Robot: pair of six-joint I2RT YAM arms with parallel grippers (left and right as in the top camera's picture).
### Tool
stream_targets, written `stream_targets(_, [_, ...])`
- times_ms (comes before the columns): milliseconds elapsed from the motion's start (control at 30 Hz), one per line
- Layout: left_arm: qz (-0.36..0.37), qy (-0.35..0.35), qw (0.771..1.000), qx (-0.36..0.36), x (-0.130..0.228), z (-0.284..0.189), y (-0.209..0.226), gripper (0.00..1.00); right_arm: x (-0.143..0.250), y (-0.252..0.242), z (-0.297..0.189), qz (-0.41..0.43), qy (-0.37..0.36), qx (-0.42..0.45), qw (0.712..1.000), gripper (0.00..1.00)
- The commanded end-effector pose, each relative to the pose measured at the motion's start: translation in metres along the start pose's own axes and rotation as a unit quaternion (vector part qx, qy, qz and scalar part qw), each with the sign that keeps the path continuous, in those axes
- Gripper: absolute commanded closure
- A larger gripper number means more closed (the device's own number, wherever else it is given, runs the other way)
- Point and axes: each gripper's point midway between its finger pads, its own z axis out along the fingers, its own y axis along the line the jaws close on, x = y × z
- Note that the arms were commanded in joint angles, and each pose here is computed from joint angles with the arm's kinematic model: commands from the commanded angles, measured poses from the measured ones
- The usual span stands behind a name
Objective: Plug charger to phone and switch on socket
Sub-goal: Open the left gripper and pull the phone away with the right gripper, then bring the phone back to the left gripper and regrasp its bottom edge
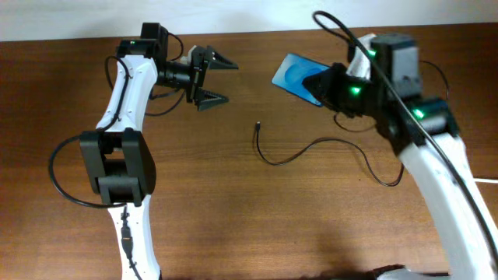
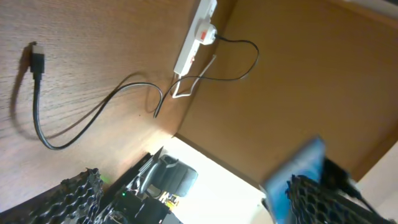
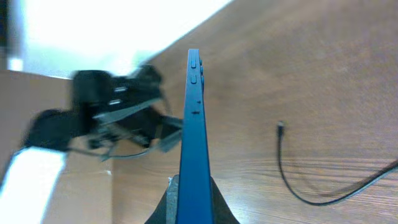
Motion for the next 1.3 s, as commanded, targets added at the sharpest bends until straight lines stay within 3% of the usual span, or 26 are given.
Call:
stream_targets(0, [0.032,0.002,0.999,0.017,0.003,-0.004,-0.013,0.00,0.011,-0.009,-0.032,-0.001,-0.054,0.002,0.999,0.96])
stream_targets(100, [0.032,0.002,0.999,0.016,0.003,-0.004,-0.013,0.00,0.019,-0.030,-0.050,0.028,-0.128,-0.048,0.990,0.96])
stream_targets(233, [0.034,0.001,0.999,0.016,0.002,-0.004,-0.013,0.01,0.024,-0.067,-0.039,0.164,-0.204,-0.121,0.958,0.96])
stream_targets(333, [0.048,0.000,0.999,0.016,0.001,-0.002,-0.014,0.00,0.021,-0.085,-0.009,0.276,-0.214,-0.131,0.928,0.96])
stream_targets(533, [0.089,0.004,0.996,0.018,0.000,0.013,-0.023,0.02,0.002,-0.047,0.063,0.342,-0.176,-0.193,0.903,0.96])
stream_targets(667, [0.089,0.004,0.996,0.021,-0.002,0.019,-0.028,0.04,-0.005,-0.017,0.099,0.347,-0.130,-0.211,0.905,0.96])
stream_targets(700, [0.088,0.001,0.996,0.025,-0.005,0.020,-0.031,0.09,-0.007,-0.004,0.105,0.342,-0.124,-0.219,0.905,0.96])
stream_targets(800, [0.093,-0.002,0.995,0.030,-0.008,0.022,-0.037,0.14,-0.012,0.006,0.109,0.339,-0.127,-0.225,0.905,0.96])
stream_targets(933, [0.148,0.003,0.988,0.053,-0.009,0.031,-0.056,0.21,-0.011,0.005,0.112,0.344,-0.135,-0.214,0.904,0.96])
stream_targets(1100, [0.172,0.002,0.983,0.064,-0.010,0.042,-0.071,0.22,-0.010,0.004,0.112,0.344,-0.134,-0.214,0.904,0.96])
stream_targets(1267, [0.142,-0.002,0.988,0.062,-0.012,0.051,-0.077,0.24,-0.008,0.006,0.113,0.344,-0.133,-0.214,0.905,0.96])
